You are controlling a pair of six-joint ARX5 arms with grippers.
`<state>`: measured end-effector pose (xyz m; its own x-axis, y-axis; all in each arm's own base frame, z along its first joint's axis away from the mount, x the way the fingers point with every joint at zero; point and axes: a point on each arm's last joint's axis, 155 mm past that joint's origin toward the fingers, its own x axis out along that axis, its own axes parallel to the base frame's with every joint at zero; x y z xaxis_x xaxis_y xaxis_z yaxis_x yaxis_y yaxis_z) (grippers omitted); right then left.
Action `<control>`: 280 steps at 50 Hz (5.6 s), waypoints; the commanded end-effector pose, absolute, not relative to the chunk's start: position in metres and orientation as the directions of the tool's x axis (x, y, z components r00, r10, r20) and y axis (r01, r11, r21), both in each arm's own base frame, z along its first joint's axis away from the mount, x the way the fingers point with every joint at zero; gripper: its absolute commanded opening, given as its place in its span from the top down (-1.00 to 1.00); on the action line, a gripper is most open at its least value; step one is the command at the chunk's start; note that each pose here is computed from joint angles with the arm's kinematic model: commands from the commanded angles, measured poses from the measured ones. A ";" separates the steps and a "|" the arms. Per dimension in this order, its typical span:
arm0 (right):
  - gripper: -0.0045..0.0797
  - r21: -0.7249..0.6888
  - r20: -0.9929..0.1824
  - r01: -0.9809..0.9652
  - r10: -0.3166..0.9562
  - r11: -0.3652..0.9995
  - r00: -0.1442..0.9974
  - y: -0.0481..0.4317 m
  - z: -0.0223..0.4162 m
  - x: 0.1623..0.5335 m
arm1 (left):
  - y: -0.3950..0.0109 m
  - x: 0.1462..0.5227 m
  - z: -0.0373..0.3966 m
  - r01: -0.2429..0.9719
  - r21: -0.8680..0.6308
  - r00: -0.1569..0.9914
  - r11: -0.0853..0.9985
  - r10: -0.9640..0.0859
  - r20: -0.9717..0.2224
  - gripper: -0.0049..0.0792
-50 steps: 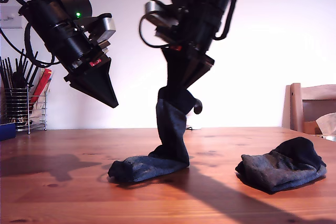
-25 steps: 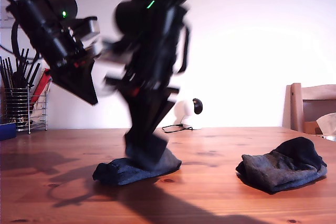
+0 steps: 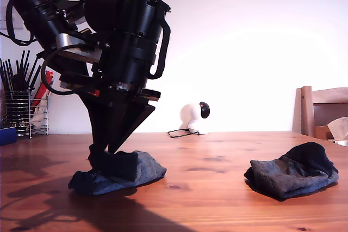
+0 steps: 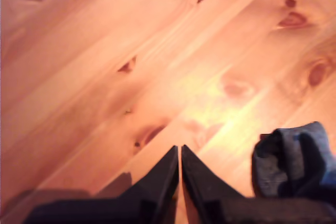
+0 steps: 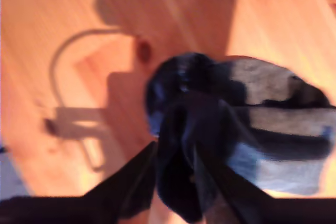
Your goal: Fold the socks in front of you. After folding them, place them to the right side.
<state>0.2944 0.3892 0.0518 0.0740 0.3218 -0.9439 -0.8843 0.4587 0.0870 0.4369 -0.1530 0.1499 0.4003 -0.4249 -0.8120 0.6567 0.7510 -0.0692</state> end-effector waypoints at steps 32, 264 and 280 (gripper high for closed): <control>0.23 0.159 -0.941 -0.904 0.337 0.397 -0.018 0.367 0.115 0.295 | -0.162 0.364 0.119 0.589 -0.357 0.066 0.725 -0.484 -0.873 0.77; 0.92 0.126 -0.697 -0.844 0.652 0.521 0.298 0.310 0.142 0.341 | -0.215 0.312 0.068 0.552 -0.515 0.133 0.656 -0.679 -0.722 0.94; 0.92 0.141 -0.693 -0.850 0.664 0.507 0.281 0.312 0.143 0.337 | -0.185 0.308 0.046 0.539 -0.400 0.134 0.741 -0.544 -0.828 0.94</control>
<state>0.3417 0.3109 0.1452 0.2962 0.6576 -0.6927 -0.8463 0.5169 0.1288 0.3107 -0.1882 0.0518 0.1428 -0.5570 -0.8182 0.5349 0.7390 -0.4097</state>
